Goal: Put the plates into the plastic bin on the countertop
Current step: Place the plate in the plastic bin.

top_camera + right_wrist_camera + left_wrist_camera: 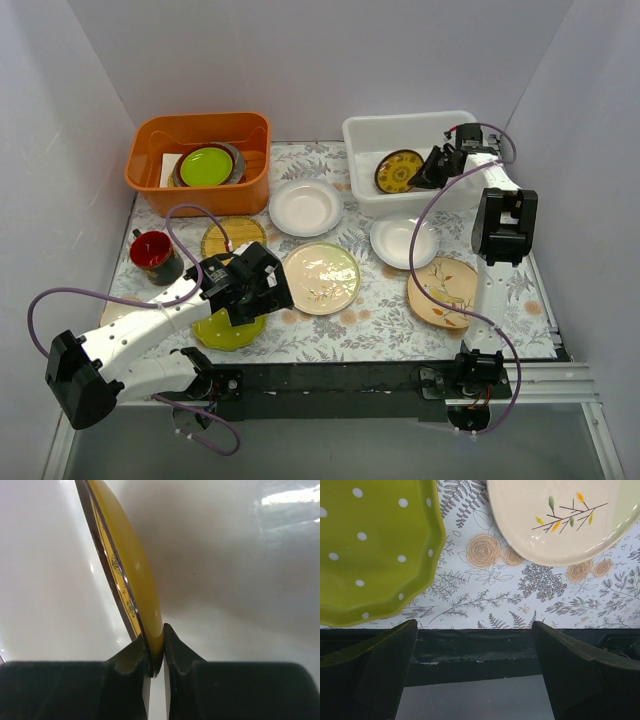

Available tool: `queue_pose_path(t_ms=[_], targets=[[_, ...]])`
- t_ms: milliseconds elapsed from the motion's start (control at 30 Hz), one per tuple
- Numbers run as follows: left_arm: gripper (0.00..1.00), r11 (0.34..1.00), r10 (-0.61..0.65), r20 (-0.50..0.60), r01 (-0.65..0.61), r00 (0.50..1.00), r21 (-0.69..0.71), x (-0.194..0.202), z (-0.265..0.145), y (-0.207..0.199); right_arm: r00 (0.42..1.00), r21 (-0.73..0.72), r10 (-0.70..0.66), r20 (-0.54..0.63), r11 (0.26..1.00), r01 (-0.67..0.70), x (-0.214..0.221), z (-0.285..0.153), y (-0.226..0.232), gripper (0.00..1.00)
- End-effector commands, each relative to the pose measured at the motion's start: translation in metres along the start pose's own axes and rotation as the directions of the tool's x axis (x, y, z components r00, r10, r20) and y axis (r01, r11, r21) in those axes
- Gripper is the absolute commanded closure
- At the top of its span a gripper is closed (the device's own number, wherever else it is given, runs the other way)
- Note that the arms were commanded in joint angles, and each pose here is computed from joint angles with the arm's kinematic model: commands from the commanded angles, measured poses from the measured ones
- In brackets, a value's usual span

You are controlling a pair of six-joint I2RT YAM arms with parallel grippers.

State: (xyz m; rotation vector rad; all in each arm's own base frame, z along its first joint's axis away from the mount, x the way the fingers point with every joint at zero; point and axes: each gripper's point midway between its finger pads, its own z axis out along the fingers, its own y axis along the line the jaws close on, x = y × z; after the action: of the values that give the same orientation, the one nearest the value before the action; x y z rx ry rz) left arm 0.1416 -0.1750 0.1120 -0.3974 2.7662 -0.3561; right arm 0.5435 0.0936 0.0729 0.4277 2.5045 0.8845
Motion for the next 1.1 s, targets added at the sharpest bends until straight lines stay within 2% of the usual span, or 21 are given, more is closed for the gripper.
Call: queue_pose_path(t_ms=[0,67,233,333,367,433,700,833,867,1067], targets=[[0.02,1.000,-0.015,0.019,0.015,1.000,0.018,-0.002,-0.003,-0.003,1.000,-0.040,-0.020,0.014,0.999,0.021,-0.015,-0.008,0.009,0.77],[0.02,1.000,-0.019,0.023,0.018,1.000,0.018,-0.003,-0.004,-0.003,1.000,-0.042,-0.021,0.016,0.999,0.021,-0.016,-0.010,0.008,0.70],[0.02,0.999,-0.043,0.031,0.042,0.999,0.019,-0.003,-0.004,-0.001,1.000,-0.043,-0.024,0.014,0.999,0.025,-0.015,-0.011,0.008,0.62],[0.02,0.999,-0.046,0.033,0.045,0.998,0.020,-0.003,-0.006,-0.001,0.999,-0.025,-0.030,0.015,0.999,0.030,-0.015,-0.013,0.005,0.51],[0.02,0.999,-0.046,0.033,0.045,0.998,0.019,-0.003,-0.006,0.000,0.999,-0.022,-0.037,0.015,0.999,0.037,-0.015,-0.014,0.005,0.30],[0.02,0.999,-0.047,0.034,0.046,0.998,0.015,-0.003,-0.007,0.001,0.999,0.001,-0.037,0.015,0.999,0.037,-0.016,-0.017,0.002,0.23],[0.02,0.998,-0.065,0.059,0.064,0.996,0.011,-0.008,-0.014,0.002,0.993,0.139,-0.101,0.068,0.986,0.091,-0.025,-0.040,-0.010,0.14],[0.02,0.998,-0.063,0.061,0.062,0.996,0.016,-0.010,-0.015,-0.001,0.978,0.148,-0.157,0.135,0.979,0.137,-0.042,-0.064,0.008,0.11],[0.02,0.998,-0.061,0.059,0.060,0.996,0.012,-0.010,-0.014,-0.001,0.975,0.151,-0.163,0.149,0.979,0.140,-0.046,-0.069,0.012,0.02],[0.02,0.999,-0.050,0.075,0.050,0.996,0.006,-0.015,-0.018,-0.004,0.952,0.141,-0.217,0.215,0.972,0.190,-0.065,-0.105,0.045,0.02]])
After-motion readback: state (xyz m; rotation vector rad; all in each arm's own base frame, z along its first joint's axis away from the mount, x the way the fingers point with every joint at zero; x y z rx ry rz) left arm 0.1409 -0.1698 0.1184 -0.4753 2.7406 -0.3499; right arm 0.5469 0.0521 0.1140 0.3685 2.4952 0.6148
